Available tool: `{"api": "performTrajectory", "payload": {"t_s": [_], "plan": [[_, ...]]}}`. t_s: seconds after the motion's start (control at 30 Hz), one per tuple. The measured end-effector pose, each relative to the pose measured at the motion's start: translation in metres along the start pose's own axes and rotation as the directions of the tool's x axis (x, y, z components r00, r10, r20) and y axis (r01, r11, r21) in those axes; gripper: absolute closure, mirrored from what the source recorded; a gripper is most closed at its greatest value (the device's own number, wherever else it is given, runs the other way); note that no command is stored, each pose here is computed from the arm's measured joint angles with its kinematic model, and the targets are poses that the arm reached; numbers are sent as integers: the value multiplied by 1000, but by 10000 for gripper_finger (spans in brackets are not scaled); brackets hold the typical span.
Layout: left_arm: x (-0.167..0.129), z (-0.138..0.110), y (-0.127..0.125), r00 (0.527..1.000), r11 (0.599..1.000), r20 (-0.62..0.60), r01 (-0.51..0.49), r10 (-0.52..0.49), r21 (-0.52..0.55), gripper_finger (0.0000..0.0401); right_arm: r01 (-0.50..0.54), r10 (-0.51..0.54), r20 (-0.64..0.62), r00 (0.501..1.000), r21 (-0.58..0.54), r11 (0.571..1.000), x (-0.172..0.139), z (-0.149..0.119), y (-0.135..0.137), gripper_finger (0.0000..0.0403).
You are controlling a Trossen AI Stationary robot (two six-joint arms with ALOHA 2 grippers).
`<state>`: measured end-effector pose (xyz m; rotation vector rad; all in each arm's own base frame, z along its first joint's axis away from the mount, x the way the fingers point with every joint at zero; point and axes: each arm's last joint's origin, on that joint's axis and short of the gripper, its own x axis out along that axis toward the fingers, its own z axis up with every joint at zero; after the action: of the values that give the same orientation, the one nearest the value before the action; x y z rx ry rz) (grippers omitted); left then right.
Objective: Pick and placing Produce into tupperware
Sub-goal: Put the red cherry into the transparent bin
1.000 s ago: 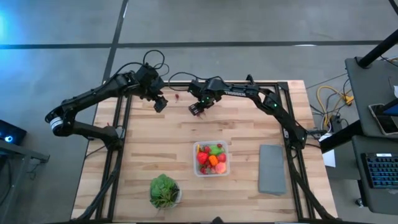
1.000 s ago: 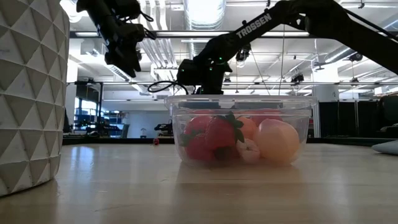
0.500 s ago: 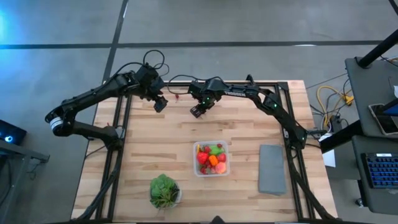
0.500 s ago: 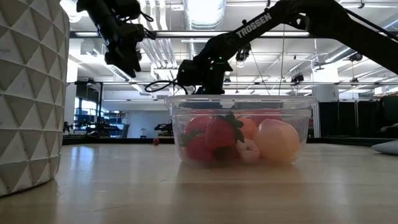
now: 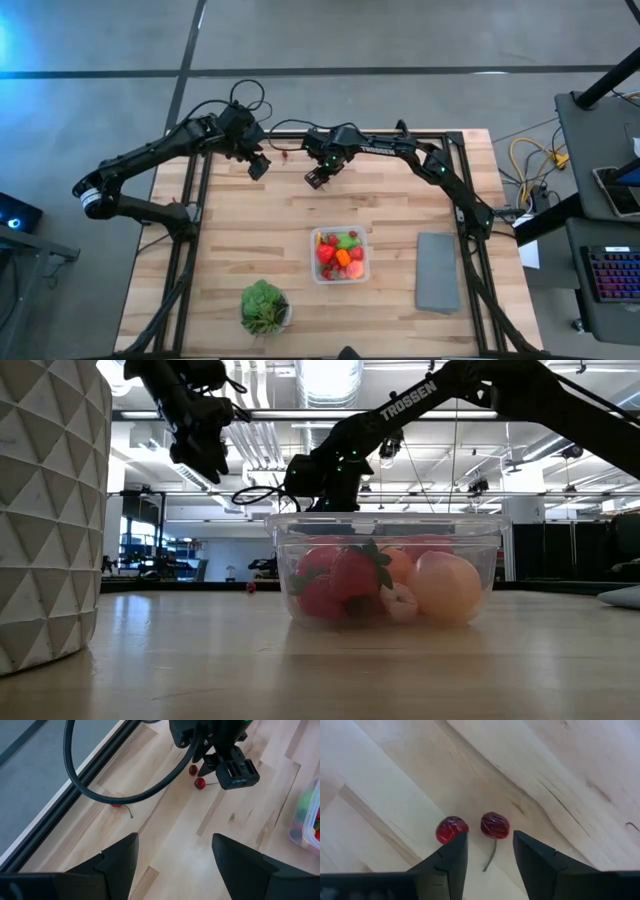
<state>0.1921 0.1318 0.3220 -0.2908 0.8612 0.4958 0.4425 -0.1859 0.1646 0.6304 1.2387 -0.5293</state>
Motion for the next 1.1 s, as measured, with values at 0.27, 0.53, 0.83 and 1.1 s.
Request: {"api": "performTrajectory", "payload": {"t_s": [0.27,0.53,0.83,1.1], "plan": [[0,0,0,1000,1000,4,0,0,-1,162,34,-34,14,999,-18,999,0,0,0,263],[0,0,0,1000,1000,4,0,0,-4,162,6,-5,5,1000,-54,999,0,-1,3,266],[0,0,0,1000,1000,4,-1,1,-7,162,-23,22,-8,1000,-159,987,0,-2,4,243],[0,0,0,1000,1000,3,-1,1,-7,162,-19,18,-8,1000,-160,987,0,-2,4,246]]}}
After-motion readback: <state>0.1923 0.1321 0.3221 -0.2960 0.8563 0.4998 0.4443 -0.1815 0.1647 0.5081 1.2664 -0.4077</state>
